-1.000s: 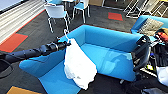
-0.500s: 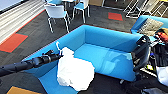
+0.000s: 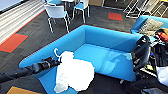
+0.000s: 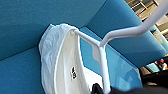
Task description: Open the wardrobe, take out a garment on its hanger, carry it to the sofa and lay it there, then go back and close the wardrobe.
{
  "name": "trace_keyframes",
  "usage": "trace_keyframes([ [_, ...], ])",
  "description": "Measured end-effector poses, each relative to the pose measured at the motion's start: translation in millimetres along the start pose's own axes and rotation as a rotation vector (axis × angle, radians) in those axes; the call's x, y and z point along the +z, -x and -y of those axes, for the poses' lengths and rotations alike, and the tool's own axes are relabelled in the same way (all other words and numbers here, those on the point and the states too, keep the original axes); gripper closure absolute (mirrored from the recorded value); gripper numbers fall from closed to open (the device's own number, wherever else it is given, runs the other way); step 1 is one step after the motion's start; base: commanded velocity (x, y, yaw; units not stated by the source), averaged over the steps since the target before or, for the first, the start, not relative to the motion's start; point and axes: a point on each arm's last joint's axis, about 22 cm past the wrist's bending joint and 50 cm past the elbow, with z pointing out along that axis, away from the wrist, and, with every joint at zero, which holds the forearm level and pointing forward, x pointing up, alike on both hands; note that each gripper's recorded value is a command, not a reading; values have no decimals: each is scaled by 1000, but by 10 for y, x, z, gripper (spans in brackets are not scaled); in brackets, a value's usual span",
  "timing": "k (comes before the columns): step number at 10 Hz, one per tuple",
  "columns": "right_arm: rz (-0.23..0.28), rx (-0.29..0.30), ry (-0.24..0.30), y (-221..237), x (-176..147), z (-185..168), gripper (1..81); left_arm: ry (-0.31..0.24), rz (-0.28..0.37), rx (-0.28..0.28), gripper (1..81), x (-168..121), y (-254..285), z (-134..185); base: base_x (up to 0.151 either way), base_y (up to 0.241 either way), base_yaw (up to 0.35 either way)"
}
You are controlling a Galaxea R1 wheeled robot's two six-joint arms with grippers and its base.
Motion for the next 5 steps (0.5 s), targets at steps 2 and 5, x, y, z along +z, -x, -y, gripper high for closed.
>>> trace_keyframes([
  [2, 4, -5, -1, 3, 2, 3, 10, -41, -9, -2, 811, -51, -11, 216, 0, 0, 0],
  [5, 60, -66, -13, 4, 30, 29, 10, -135, -36, -30, 811, -626, 76, 802, 0, 0, 0],
])
